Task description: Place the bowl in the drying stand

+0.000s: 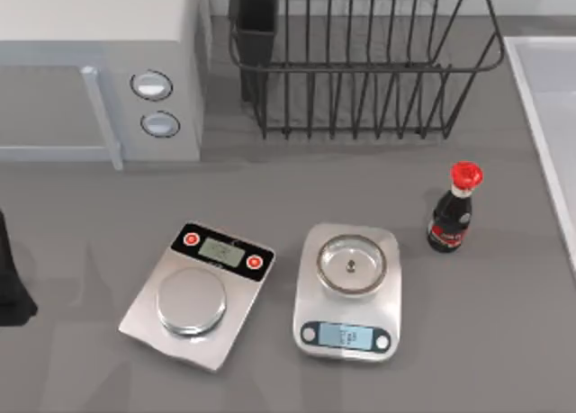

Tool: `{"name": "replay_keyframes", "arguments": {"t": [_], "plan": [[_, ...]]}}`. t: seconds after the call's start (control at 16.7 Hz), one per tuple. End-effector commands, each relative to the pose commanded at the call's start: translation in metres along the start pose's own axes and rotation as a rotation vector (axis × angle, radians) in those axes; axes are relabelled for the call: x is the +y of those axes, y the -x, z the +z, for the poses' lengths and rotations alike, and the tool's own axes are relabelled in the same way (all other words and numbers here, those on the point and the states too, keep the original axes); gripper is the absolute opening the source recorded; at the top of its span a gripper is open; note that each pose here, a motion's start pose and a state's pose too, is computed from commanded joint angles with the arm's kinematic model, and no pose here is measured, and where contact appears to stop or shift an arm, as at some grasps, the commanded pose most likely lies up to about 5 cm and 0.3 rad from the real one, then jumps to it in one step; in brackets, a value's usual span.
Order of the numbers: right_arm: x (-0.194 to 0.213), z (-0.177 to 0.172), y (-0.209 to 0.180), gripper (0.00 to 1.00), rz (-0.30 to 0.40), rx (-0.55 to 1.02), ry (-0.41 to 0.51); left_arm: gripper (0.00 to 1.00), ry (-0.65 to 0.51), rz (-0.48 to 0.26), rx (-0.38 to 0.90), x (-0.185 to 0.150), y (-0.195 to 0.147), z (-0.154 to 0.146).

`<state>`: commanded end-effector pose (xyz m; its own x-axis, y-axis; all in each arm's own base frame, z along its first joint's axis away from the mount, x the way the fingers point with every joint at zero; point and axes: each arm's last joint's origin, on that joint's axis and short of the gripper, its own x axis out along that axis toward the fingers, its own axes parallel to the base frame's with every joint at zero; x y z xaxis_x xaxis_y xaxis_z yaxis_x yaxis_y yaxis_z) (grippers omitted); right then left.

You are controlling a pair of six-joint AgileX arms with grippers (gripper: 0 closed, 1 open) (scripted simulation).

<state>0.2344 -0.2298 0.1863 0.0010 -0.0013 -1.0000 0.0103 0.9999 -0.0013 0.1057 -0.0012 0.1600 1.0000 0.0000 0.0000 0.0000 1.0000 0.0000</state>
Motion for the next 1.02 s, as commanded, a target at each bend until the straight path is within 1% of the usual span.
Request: {"name": "replay_keyframes", "arguments": {"t": [0.18, 0.3, 0.6, 1.02], "plan": [[0.0, 0.0, -0.035, 1.0, -0.004, -0.004, 0.0, 1.0, 0.0, 0.0, 0.0, 0.0, 0.0, 0.0], [0.001, -0.002, -0.052, 1.0, -0.001, -0.001, 0.0, 1.0, 0.0, 0.0, 0.0, 0.0, 0.0, 0.0], [0.002, -0.003, -0.057, 1.0, 0.001, 0.001, 0.0, 1.0, 0.0, 0.0, 0.0, 0.0, 0.0, 0.0], [0.002, -0.003, -0.057, 0.47, 0.001, 0.001, 0.0, 1.0, 0.0, 0.0, 0.0, 0.0, 0.0, 0.0]]}}
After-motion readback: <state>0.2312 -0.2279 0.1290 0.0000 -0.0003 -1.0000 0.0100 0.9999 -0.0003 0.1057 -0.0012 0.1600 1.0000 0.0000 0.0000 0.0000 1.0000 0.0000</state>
